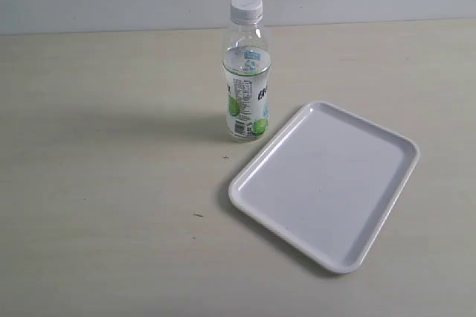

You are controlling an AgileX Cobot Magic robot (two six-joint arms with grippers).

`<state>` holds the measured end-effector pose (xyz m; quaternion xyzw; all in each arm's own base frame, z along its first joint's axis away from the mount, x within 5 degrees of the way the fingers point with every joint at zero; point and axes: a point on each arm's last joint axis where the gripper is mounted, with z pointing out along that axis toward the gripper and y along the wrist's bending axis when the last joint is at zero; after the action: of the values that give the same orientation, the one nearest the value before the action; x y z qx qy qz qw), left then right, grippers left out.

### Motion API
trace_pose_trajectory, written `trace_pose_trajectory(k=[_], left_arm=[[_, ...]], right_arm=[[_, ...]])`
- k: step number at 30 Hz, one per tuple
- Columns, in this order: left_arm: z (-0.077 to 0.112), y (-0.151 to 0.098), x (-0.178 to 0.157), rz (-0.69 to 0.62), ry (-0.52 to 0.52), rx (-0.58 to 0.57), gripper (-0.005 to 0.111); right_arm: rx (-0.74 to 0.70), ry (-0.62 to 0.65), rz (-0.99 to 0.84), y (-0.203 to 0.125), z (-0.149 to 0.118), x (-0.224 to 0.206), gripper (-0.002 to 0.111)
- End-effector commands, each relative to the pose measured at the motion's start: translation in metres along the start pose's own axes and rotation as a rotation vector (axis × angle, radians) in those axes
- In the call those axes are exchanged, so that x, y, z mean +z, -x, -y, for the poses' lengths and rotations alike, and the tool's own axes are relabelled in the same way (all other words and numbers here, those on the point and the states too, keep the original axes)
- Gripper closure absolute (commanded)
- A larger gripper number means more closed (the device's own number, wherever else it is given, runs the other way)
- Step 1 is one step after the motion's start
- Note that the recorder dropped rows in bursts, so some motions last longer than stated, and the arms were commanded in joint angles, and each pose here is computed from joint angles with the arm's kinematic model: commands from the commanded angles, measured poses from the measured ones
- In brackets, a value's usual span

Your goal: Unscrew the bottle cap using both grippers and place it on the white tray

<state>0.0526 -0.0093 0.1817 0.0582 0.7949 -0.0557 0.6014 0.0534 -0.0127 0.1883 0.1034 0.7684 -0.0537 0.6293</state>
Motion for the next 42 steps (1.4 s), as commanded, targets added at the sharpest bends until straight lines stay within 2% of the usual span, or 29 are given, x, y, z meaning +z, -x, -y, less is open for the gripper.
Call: trace_pose_trajectory(k=[1, 2, 3, 5, 7, 8, 10, 11, 13, 17, 21, 23, 25, 26, 27, 28, 29, 30, 31, 32, 33, 34, 35, 38, 39, 41, 42], left_arm=[[-0.002, 0.001, 0.000, 0.020, 0.026, 0.140, 0.107], [-0.003, 0.003, 0.000, 0.044, 0.033, 0.184, 0.107], [-0.002, 0.006, 0.000, 0.080, 0.032, 0.178, 0.107], [-0.001, 0.013, -0.001, 0.151, 0.014, 0.079, 0.107], [0.000, 0.021, -0.003, 0.241, 0.010, 0.045, 0.107], [0.000, 0.026, -0.004, 0.297, 0.002, -0.016, 0.107], [-0.001, 0.033, -0.007, 0.389, -0.034, -0.250, 0.107], [-0.002, 0.036, -0.008, 0.424, -0.045, -0.331, 0.107], [-0.005, 0.043, -0.012, 0.510, -0.047, -0.402, 0.107], [-0.010, 0.056, -0.021, 0.691, -0.027, -0.416, 0.107], [-0.015, 0.071, -0.036, 0.938, -0.055, -0.487, 0.107], [-0.013, 0.079, -0.039, 0.991, -0.074, -0.453, 0.107], [-0.008, 0.100, -0.041, 1.014, -0.089, -0.363, 0.107], [-0.004, 0.126, -0.037, 0.995, -0.099, -0.296, 0.107], [-0.003, 0.137, -0.033, 0.978, -0.101, -0.276, 0.107], [0.001, 0.159, -0.014, 0.911, -0.105, -0.221, 0.107], [0.003, 0.170, -0.001, 0.873, -0.109, -0.190, 0.107], [0.007, 0.187, 0.028, 0.791, -0.132, -0.141, 0.107], [0.010, 0.192, 0.047, 0.734, -0.155, -0.129, 0.107], [0.016, 0.192, 0.084, 0.612, -0.222, -0.133, 0.107], [0.019, 0.189, 0.105, 0.541, -0.260, -0.126, 0.107], [0.028, 0.175, 0.145, 0.423, -0.351, -0.094, 0.107], [0.034, 0.160, 0.169, 0.365, -0.414, -0.060, 0.107], [0.051, 0.118, 0.222, 0.365, -0.634, 0.026, 0.107], [0.054, 0.103, 0.237, 0.353, -0.678, 0.068, 0.107], [0.058, 0.072, 0.265, 0.276, -0.740, 0.098, 0.100], [0.059, 0.058, 0.278, 0.236, -0.761, 0.097, 0.089]], right_arm=[[0.002, -0.008, 0.006, -0.001, 0.001, 0.000, 0.108], [0.002, -0.008, 0.006, -0.001, 0.001, 0.000, 0.108], [0.002, -0.008, 0.006, -0.001, 0.001, 0.000, 0.108], [0.002, -0.008, 0.006, -0.001, 0.001, 0.000, 0.108], [0.002, -0.008, 0.006, -0.001, 0.001, 0.000, 0.108], [0.002, -0.008, 0.006, -0.001, 0.001, 0.000, 0.108], [0.002, -0.008, 0.006, -0.001, 0.001, 0.000, 0.108], [0.002, -0.008, 0.006, -0.001, 0.001, 0.000, 0.108], [0.002, -0.008, 0.006, -0.001, 0.001, 0.000, 0.108], [0.002, -0.008, 0.008, -0.001, 0.000, 0.000, 0.108], [0.002, -0.008, 0.008, -0.001, 0.000, 0.000, 0.108], [0.002, -0.008, 0.008, -0.001, 0.000, 0.000, 0.108], [0.002, -0.008, 0.008, -0.001, 0.000, 0.000, 0.108], [0.002, -0.008, 0.008, -0.001, 0.000, 0.000, 0.108], [0.002, -0.008, 0.008, -0.001, 0.000, 0.000, 0.108], [0.002, -0.008, 0.008, -0.001, 0.000, 0.000, 0.108], [0.002, -0.008, 0.008, -0.001, 0.000, 0.000, 0.108], [0.002, -0.006, 0.008, -0.001, 0.000, 0.000, 0.108], [0.002, -0.006, 0.008, -0.001, 0.000, 0.000, 0.108], [0.002, -0.006, 0.008, -0.001, 0.000, 0.000, 0.108], [0.002, -0.006, 0.008, -0.001, 0.000, 0.000, 0.108], [0.002, -0.006, 0.008, -0.001, 0.000, 0.000, 0.108], [0.002, -0.006, 0.008, -0.001, 0.000, 0.000, 0.108], [0.002, -0.006, 0.008, -0.001, 0.000, 0.000, 0.108], [0.002, -0.006, 0.008, -0.001, 0.000, 0.000, 0.108], [0.002, -0.006, 0.008, -0.001, 0.000, 0.000, 0.108], [0.002, -0.006, 0.008, -0.001, 0.000, 0.000, 0.108]])
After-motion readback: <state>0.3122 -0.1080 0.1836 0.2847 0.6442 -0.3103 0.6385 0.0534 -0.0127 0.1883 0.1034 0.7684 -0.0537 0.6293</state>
